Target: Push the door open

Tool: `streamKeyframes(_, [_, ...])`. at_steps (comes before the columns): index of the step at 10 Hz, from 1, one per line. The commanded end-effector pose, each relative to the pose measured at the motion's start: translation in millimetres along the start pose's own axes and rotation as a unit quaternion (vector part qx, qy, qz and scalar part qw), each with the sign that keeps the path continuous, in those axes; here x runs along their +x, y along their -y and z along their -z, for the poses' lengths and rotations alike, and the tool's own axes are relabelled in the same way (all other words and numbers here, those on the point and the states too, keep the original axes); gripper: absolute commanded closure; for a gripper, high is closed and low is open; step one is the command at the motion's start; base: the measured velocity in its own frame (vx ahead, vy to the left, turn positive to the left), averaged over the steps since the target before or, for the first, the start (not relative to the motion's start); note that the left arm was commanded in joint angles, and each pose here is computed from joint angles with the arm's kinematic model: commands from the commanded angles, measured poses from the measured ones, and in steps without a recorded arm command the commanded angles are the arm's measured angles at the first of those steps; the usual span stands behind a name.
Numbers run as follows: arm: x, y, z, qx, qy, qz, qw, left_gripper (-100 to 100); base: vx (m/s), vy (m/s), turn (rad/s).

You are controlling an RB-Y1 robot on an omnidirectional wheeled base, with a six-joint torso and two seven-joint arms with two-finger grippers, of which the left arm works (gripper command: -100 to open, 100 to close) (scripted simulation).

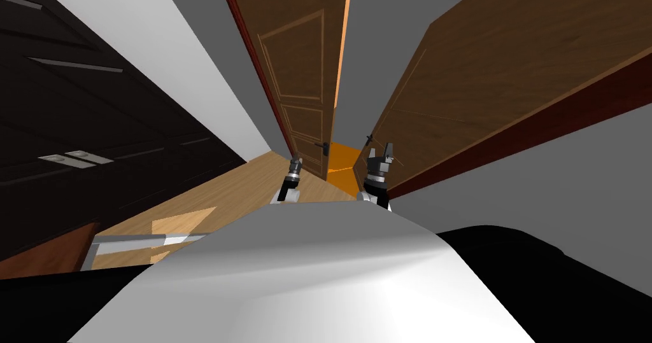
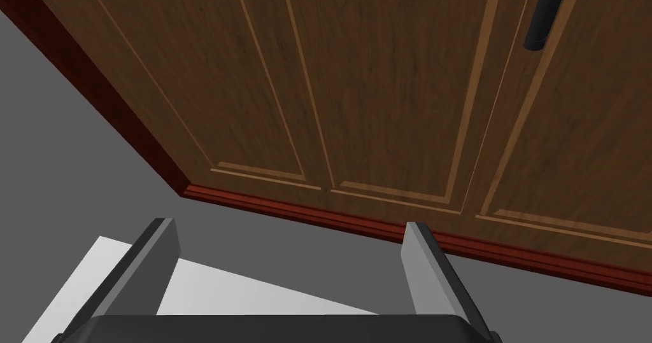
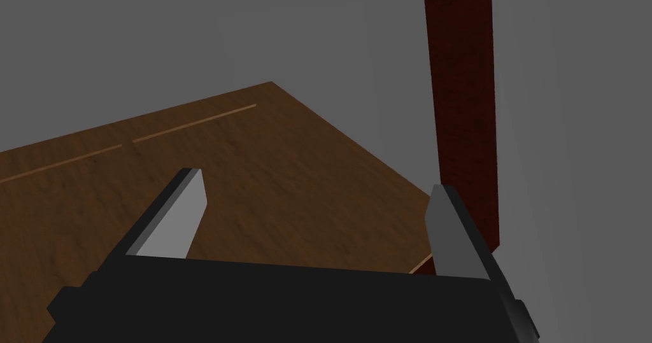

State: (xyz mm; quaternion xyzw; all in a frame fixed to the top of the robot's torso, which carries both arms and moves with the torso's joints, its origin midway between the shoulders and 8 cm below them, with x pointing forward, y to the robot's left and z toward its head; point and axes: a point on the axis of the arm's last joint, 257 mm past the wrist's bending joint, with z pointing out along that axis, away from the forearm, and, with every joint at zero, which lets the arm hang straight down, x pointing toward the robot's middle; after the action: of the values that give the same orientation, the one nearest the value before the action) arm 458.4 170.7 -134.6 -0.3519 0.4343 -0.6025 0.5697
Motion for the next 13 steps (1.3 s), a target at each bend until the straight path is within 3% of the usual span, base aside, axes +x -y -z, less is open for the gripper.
streamKeyframes(1, [9.5,-14.4,-3.3,-0.015,-0.011,0.008,0.9998,-100,0.082,0.080,-0.093])
streamKeyframes(4, [28.0,-40.2,-6.2,-0.042,-0.031,0.020,0.9984,-100,0.086,0.064,-0.102])
streamKeyframes(8, [51.9,-72.1,-7.8,-0.077,-0.056,0.034,0.9949,-100,0.084,0.073,-0.091])
streamKeyframes(11, [68.6,-93.9,-7.5,-0.102,-0.073,0.042,0.9912,-100,0.080,0.065,-0.091])
streamKeyframes(13, [83.7,-113.1,-6.2,-0.125,-0.088,0.048,0.9871,-100,0.112,0.101,-0.131])
